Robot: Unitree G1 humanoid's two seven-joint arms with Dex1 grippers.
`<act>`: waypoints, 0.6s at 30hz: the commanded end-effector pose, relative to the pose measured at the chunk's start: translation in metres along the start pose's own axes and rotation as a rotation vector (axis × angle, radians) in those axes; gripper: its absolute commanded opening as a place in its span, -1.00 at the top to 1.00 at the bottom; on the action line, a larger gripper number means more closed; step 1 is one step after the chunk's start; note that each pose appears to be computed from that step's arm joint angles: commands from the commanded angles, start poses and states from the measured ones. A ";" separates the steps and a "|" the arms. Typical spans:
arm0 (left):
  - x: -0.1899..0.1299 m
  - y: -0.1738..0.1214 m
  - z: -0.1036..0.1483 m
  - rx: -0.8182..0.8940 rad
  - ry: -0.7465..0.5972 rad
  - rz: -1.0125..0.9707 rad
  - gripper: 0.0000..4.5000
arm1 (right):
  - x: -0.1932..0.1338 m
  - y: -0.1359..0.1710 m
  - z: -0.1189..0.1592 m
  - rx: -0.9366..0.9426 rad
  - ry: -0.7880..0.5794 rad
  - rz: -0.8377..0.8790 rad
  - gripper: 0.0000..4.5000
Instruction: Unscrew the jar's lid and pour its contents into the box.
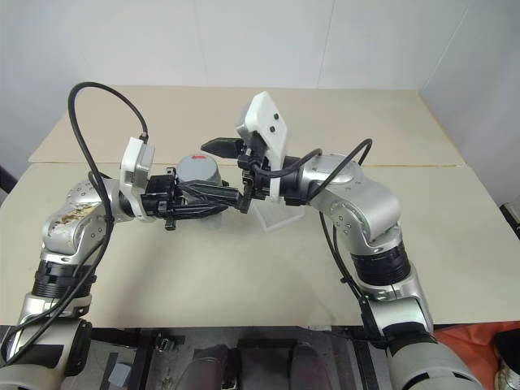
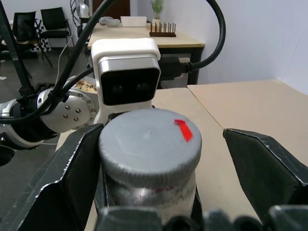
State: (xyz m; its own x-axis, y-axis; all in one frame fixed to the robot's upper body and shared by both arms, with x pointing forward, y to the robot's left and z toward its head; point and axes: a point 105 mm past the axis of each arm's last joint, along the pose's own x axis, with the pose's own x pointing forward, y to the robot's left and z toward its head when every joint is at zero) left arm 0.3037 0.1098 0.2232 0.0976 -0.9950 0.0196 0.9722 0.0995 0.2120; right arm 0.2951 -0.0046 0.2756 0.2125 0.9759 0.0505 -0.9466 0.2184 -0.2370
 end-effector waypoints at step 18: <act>-0.002 -0.006 0.011 0.057 -0.004 -0.044 0.12 | -0.040 -0.030 0.015 -0.041 -0.034 -0.169 -0.98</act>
State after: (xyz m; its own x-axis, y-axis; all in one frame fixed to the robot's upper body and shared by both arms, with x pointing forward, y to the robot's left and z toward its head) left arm 0.3055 0.1148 0.2242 0.1196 -0.9928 0.0101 0.9690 0.1190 0.2167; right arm 0.2971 -0.0235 0.2759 0.2442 0.9688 0.0423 -0.9400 0.2472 -0.2351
